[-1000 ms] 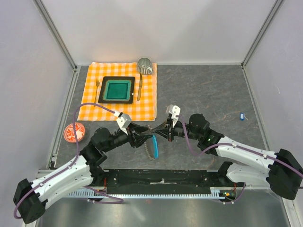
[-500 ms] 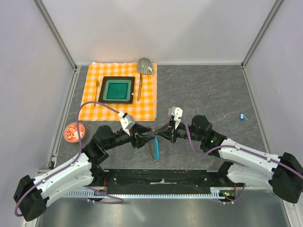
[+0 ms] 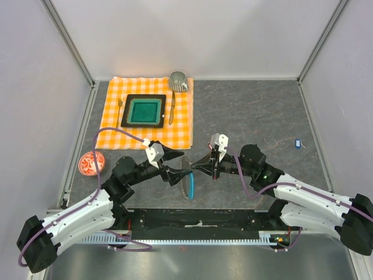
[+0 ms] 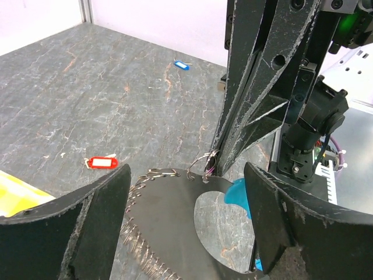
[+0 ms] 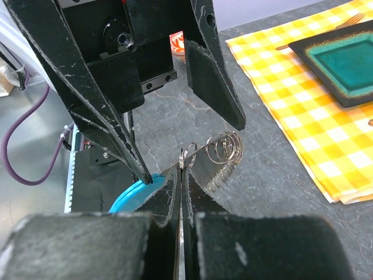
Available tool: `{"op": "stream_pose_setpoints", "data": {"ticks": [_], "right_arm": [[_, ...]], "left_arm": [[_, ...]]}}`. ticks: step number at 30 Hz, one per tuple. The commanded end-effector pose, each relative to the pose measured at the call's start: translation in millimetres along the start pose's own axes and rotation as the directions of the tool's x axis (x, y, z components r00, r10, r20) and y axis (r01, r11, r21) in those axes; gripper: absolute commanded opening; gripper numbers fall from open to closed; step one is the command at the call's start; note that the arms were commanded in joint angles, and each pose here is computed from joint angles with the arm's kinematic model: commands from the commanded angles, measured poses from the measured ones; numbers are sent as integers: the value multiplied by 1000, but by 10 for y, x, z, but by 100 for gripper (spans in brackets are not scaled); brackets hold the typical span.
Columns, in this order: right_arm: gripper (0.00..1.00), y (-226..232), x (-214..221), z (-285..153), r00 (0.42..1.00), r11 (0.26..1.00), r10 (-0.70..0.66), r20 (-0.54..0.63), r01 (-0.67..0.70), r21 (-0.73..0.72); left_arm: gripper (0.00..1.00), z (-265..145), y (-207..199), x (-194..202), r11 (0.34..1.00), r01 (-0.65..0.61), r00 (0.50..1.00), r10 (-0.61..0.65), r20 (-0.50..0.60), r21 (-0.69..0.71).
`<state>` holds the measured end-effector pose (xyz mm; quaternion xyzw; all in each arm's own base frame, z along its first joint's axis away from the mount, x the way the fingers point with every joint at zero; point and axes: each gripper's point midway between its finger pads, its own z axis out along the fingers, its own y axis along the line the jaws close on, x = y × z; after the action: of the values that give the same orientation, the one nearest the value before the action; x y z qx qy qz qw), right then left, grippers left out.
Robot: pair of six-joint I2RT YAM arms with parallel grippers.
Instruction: Put the keys on the keyring
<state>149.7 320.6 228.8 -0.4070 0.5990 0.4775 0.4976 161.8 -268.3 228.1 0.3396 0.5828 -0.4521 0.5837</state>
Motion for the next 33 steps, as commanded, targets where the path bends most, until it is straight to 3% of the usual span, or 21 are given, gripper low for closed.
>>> {"op": "stream_pose_setpoints", "data": {"ticks": [1, 6, 11, 14, 24, 33], "right_arm": [[0, 12, -478, -34, 991, 997, -78, 112, 76, 19], [0, -67, -575, -95, 987, 998, -53, 149, 48, 35], [0, -47, -575, -89, 988, 1000, -31, 152, 31, -1], [0, -45, -586, -88, 988, 999, -31, 153, 32, -1], [0, -43, -584, -106, 988, 999, -46, 147, 46, 2], [0, -31, -512, -92, 991, 998, -52, 126, 54, -17]], "left_arm": [[83, 47, -63, -313, 994, -102, 992, 99, 75, 36], [78, 14, -252, -394, 975, -177, 977, 157, 145, 135], [76, 70, -282, -333, 960, -216, 973, 197, 118, 180], [64, 133, -270, -332, 956, -222, 973, 205, 104, 190], [55, 244, -151, -380, 959, -241, 968, 228, 101, 149], [22, 272, -235, -422, 958, -205, 977, 188, 99, 200]]}}
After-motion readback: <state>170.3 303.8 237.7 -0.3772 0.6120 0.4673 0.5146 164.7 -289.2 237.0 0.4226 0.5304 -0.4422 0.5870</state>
